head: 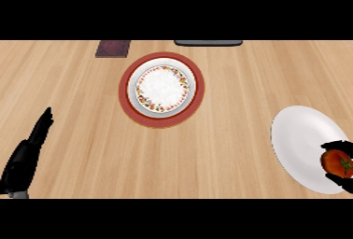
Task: Pick the tomato from the plate and place it in the plate
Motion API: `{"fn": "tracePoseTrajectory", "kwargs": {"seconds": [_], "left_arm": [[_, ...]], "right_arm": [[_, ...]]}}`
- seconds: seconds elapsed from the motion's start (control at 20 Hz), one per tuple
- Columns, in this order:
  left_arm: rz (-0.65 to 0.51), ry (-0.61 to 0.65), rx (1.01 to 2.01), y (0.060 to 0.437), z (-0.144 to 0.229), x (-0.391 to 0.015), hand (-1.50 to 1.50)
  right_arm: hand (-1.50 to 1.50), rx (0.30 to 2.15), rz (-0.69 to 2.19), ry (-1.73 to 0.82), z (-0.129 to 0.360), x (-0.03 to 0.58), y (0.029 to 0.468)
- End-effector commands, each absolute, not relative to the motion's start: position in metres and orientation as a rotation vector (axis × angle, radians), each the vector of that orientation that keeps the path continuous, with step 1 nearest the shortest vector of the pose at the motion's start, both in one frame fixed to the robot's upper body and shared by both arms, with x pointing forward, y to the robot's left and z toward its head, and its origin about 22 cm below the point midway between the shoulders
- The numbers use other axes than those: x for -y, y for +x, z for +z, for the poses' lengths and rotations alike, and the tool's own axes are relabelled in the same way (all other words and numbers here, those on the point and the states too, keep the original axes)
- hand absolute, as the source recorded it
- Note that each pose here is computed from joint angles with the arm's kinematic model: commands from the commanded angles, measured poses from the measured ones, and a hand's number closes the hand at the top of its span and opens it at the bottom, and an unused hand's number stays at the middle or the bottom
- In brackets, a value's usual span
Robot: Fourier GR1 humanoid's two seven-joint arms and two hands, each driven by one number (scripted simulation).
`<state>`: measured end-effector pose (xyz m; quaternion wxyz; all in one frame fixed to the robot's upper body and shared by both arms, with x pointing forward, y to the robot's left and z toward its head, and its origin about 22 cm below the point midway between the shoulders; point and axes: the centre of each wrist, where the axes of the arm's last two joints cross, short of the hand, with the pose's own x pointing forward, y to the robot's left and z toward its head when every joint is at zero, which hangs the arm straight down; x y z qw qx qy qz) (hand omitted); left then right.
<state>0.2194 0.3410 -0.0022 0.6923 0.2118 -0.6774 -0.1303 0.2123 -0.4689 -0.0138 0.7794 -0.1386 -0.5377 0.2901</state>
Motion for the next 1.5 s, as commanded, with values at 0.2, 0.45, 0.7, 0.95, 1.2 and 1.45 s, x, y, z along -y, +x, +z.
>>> {"fn": "tracePoseTrajectory", "kwargs": {"seconds": [0.2,0.45,0.7,0.95,1.2,1.45], "left_arm": [[-0.299,0.485,1.518,0.197,-0.016,-0.325,0.00],[-0.293,0.479,1.520,0.228,0.007,-0.331,0.00],[-0.325,0.461,1.509,0.217,-0.003,-0.335,0.00],[-0.288,0.462,1.495,0.206,-0.006,-0.349,0.00],[-0.288,0.497,1.498,0.217,0.005,-0.342,0.00],[-0.273,0.468,1.486,0.214,-0.007,-0.337,0.00]], "right_arm": [[1.50,1.223,0.630,-0.325,-0.030,0.458,0.233],[1.50,1.183,0.614,-0.475,-0.023,0.445,0.238],[1.50,0.974,0.702,-0.910,0.003,0.397,0.288],[1.50,1.015,0.594,-1.150,0.020,0.330,0.308],[1.50,1.120,0.603,-1.306,0.066,0.285,0.300],[1.50,1.411,0.592,-1.331,0.109,0.230,0.275]]}}
